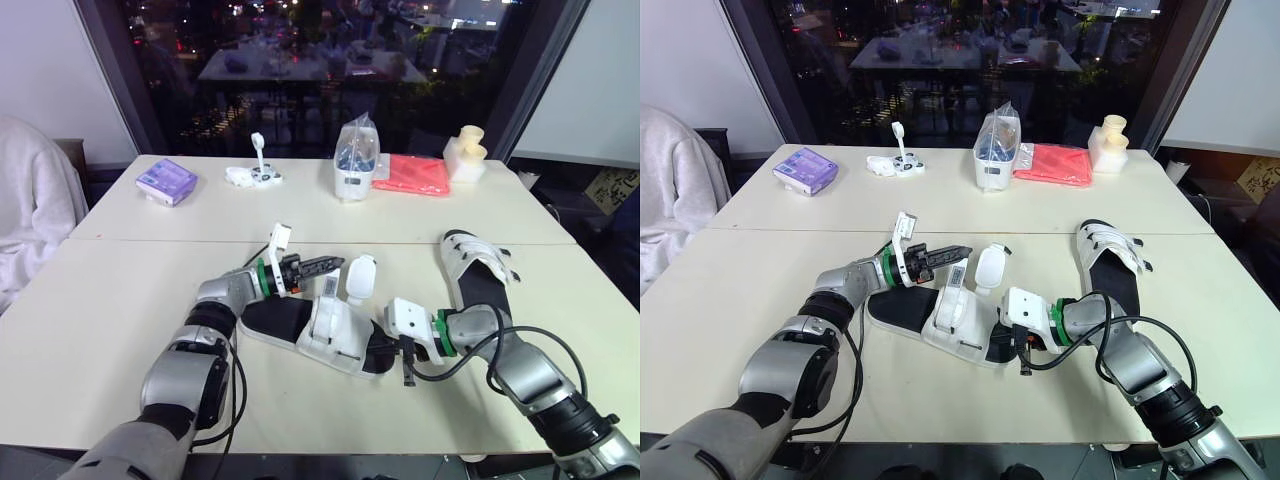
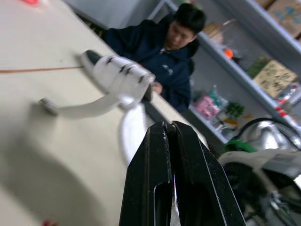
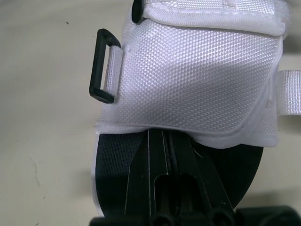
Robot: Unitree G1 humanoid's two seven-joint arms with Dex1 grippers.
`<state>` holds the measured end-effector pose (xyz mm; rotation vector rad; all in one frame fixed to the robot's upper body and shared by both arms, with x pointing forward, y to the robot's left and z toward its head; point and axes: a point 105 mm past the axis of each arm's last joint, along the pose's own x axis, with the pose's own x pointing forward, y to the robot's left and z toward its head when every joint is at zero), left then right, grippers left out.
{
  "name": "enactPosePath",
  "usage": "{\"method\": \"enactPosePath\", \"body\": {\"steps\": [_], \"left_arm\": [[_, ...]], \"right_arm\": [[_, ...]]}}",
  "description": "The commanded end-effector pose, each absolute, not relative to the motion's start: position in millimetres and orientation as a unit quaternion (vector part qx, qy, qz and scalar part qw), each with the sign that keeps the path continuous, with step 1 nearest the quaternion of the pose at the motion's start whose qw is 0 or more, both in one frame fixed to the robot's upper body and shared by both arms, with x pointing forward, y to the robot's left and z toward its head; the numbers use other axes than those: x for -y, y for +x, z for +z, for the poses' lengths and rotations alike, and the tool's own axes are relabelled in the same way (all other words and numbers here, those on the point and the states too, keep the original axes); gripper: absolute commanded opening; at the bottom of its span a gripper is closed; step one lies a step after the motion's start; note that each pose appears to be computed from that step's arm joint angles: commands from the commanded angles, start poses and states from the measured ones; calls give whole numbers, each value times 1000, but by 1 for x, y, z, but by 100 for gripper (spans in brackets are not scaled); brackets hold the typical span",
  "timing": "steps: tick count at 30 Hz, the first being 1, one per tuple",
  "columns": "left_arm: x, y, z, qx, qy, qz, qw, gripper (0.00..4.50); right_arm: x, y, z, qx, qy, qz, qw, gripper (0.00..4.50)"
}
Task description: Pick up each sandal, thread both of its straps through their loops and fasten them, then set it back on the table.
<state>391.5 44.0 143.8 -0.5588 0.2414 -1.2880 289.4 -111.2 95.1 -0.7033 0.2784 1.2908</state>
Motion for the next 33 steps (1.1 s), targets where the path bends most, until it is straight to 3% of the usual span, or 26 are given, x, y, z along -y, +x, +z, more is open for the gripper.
{"method": "enactPosePath", "body": {"steps": [1, 10, 13, 16, 19, 27, 33], "left_arm": [[-43, 397, 149, -98, -240, -585, 768, 2], [-43, 389, 119, -155, -195, -586, 771, 2], [-43, 388, 115, -160, -179, -585, 775, 101], [-45, 389, 106, -167, -124, -580, 787, 262], [-49, 391, 103, -161, -51, -582, 795, 394], [-63, 402, 95, -137, 162, -558, 802, 394], [-63, 402, 93, -126, 217, -560, 789, 394]], "right_arm": [[119, 276, 66, -190, -313, 600, 711, 0], [119, 276, 65, -190, -314, 598, 713, 0], [118, 276, 65, -190, -314, 598, 712, 0], [118, 276, 65, -190, -314, 598, 712, 0], [118, 277, 65, -189, -315, 598, 713, 0], [117, 278, 65, -187, -316, 597, 713, 0], [117, 279, 65, -186, -316, 597, 713, 0]]}}
